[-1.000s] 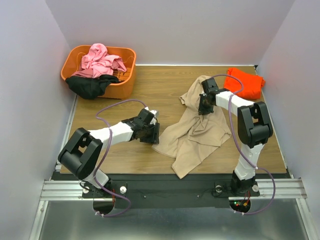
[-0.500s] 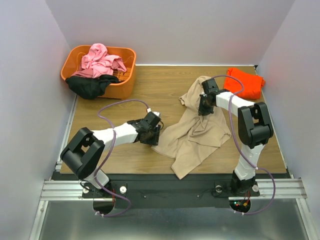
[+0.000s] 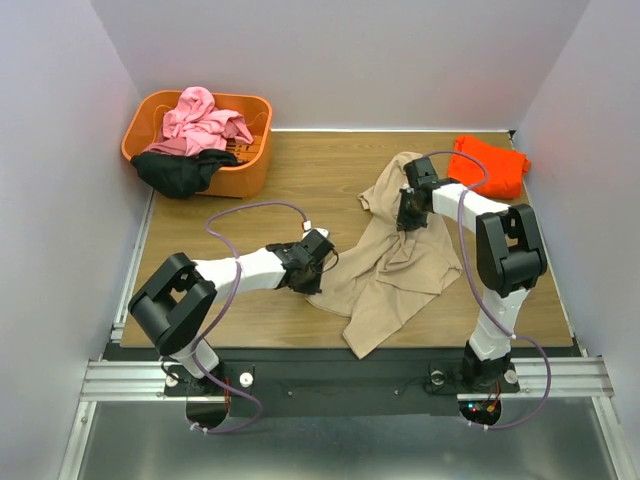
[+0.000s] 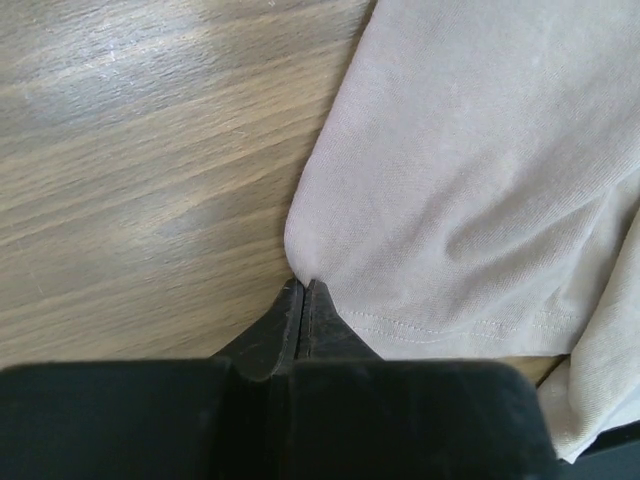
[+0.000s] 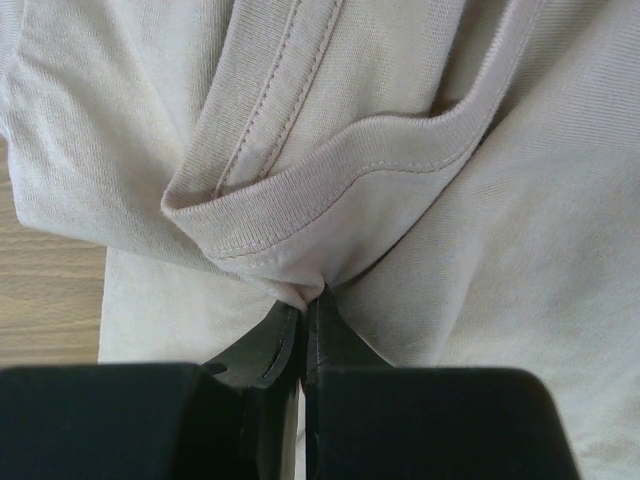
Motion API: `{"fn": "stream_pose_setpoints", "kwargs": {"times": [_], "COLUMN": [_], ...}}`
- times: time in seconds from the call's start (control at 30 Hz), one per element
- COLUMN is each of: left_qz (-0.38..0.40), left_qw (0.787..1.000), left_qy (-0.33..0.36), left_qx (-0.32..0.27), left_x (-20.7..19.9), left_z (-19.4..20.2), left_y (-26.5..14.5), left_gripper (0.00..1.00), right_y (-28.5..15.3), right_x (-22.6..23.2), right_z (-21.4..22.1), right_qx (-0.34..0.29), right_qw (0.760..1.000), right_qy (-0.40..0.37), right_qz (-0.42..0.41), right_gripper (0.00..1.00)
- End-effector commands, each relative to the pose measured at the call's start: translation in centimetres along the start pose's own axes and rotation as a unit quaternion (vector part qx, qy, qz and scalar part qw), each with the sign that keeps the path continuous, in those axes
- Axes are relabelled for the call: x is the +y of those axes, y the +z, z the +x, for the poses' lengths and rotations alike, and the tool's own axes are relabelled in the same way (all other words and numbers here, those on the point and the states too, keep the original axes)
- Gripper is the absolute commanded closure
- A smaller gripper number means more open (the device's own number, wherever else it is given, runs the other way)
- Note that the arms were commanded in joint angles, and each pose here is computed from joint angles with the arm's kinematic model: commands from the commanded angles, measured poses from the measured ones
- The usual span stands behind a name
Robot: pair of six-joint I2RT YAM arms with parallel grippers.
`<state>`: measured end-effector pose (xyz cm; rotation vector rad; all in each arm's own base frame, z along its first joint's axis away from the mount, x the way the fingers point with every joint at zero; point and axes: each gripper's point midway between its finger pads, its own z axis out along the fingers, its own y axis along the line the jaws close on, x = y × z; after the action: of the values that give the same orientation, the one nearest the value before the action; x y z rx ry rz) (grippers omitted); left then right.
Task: Fold and stack the t-shirts
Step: Flatten the tshirt out
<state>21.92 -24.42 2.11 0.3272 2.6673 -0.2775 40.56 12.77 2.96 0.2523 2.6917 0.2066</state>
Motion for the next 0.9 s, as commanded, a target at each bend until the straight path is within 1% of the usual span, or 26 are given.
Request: {"fn": "stream_pose_setpoints", "kwargs": {"times": [0.0, 0.07, 0.1, 0.13, 0.2, 0.23, 0.27, 0.3, 0.33, 0.37, 0.43, 0.47, 0.5, 0.57, 0.6, 0.67, 0.77, 0.8, 0.87], "left_qz": [-0.074, -0.097, -0.114, -0.118, -0.126, -0.133, -0.137, -0.144, -0.152, -0.154, -0.154, -0.163, -0.164, -0.167, -0.169, -0.159, -0.154, -0.149, -0.137], "left_qw": [0.997, 0.995, 0.993, 0.993, 0.992, 0.990, 0.989, 0.988, 0.985, 0.984, 0.981, 0.977, 0.976, 0.973, 0.972, 0.974, 0.976, 0.976, 0.977], "left_qy": [0.006, 0.004, 0.006, -0.006, -0.020, -0.036, -0.044, -0.055, -0.076, -0.088, -0.106, -0.122, -0.127, -0.137, -0.139, -0.139, -0.139, -0.139, -0.143], "left_qx": [0.017, 0.004, 0.007, -0.002, -0.009, -0.016, -0.019, -0.023, -0.030, -0.033, -0.047, -0.056, -0.065, -0.079, -0.082, -0.082, -0.074, -0.075, -0.074], "left_x": [2.7, 3.3, 4.0, 4.3, 5.0, 5.8, 6.3, 7.1, 8.5, 9.4, 10.7, 12.4, 13.0, 14.2, 15.0, 15.0, 15.0, 14.9, 14.5], "left_z": [1.0, -0.3, -0.5, -1.7, -2.8, -3.7, -4.1, -4.6, -5.5, -6.0, -7.2, -8.1, -8.7, -9.9, -10.3, -10.6, -10.2, -10.1, -9.8], "left_y": [0.0, -0.4, -0.6, -0.8, -1.1, -1.4, -1.6, -1.9, -2.3, -2.5, -3.3, -3.8, -4.4, -5.2, -5.4, -5.5, -5.1, -5.1, -5.0], "left_gripper": [1.00, 1.00, 1.00, 1.00, 1.00, 1.00, 1.00, 1.00, 1.00, 1.00, 1.00, 1.00, 1.00, 1.00, 1.00, 1.00, 1.00, 1.00, 1.00], "right_y": [-1.1, -2.1, -2.6, -3.9, -5.4, -5.9, -7.5, -8.1, -8.6, -10.0, -11.2, -11.6, -12.8, -13.4, -13.6, -13.9, -13.8, -13.9, -14.1], "right_x": [-1.1, -1.4, -1.6, -1.6, -2.1, -2.8, -3.0, -3.8, -4.5, -5.3, -6.2, -7.0, -7.7, -9.2, -10.6, -11.9, -13.4, -13.5, -12.9], "right_z": [1.2, 0.3, 0.0, -0.6, -1.0, -0.6, -1.1, -1.3, -0.6, -0.9, -0.5, 0.2, -0.1, 0.8, 1.2, 2.0, 2.6, 2.4, 0.7], "right_qx": [0.016, 0.002, -0.003, -0.017, -0.029, -0.026, -0.043, -0.052, -0.047, -0.065, -0.071, -0.064, -0.081, -0.076, -0.077, -0.070, -0.058, -0.059, -0.070], "right_qw": [1.000, 1.000, 1.000, 0.999, 0.999, 0.999, 0.998, 0.997, 0.997, 0.996, 0.994, 0.994, 0.992, 0.989, 0.986, 0.983, 0.980, 0.980, 0.980], "right_qy": [0.013, 0.022, 0.026, 0.028, 0.039, 0.045, 0.047, 0.052, 0.053, 0.057, 0.060, 0.063, 0.066, 0.069, 0.076, 0.081, 0.085, 0.084, 0.083], "right_qz": [0.009, 0.006, 0.004, -0.001, -0.002, 0.008, 0.007, 0.020, 0.030, 0.038, 0.051, 0.064, 0.077, 0.104, 0.128, 0.146, 0.168, 0.170, 0.164], "right_gripper": [1.00, 1.00, 1.00, 1.00, 1.00, 1.00, 1.00, 0.99, 0.99, 0.99, 0.98, 0.97, 0.96, 0.96, 0.94, 0.92, 0.77, 0.64, 0.50]}}
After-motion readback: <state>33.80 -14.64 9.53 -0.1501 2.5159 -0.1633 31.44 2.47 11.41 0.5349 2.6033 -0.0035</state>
